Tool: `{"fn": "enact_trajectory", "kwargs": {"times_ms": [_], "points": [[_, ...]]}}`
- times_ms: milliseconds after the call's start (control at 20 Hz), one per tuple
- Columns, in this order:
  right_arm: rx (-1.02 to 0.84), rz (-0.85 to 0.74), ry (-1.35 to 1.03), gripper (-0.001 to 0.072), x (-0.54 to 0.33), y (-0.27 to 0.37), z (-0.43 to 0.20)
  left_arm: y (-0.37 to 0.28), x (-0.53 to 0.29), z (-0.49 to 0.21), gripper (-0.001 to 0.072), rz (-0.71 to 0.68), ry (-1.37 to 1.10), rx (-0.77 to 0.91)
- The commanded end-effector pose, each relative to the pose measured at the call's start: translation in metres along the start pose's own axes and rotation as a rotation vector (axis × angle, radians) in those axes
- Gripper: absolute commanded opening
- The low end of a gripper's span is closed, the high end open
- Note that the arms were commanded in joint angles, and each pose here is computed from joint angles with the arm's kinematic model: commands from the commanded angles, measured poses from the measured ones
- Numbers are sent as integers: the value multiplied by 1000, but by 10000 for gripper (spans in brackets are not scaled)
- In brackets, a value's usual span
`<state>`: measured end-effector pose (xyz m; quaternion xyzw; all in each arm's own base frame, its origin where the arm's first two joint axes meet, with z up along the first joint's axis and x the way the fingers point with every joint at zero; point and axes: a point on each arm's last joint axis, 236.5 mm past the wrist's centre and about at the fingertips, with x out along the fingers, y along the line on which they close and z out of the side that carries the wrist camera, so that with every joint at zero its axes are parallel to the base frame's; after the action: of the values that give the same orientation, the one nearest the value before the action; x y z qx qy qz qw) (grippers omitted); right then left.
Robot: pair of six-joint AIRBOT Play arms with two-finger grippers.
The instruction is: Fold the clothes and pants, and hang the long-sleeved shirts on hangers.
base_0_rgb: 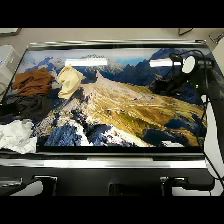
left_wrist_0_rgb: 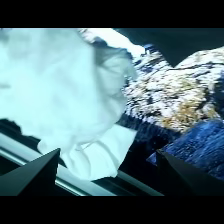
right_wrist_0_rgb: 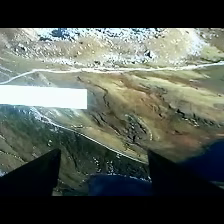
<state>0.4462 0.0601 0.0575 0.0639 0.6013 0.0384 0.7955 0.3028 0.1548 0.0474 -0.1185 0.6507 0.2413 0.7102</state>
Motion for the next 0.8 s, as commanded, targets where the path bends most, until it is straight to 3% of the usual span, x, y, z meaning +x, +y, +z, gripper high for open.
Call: {"fn": "enact_trajectory", "kwargs": {"times_ms": [0, 100, 450, 750], "points": [[-6, 42, 64, 636, 6, 9, -13, 59, 34, -26, 713, -110, 115, -305], [0, 68, 117, 636, 9, 15, -24, 72, 62, -32, 713, -149, 105, -370], [25, 166, 180, 673, 10, 38, -36, 47, 126, -43, 710, -256, 88, -365], [36, 189, 252, 672, 6, 44, -52, 51, 108, -34, 709, -256, 61, -359]]}}
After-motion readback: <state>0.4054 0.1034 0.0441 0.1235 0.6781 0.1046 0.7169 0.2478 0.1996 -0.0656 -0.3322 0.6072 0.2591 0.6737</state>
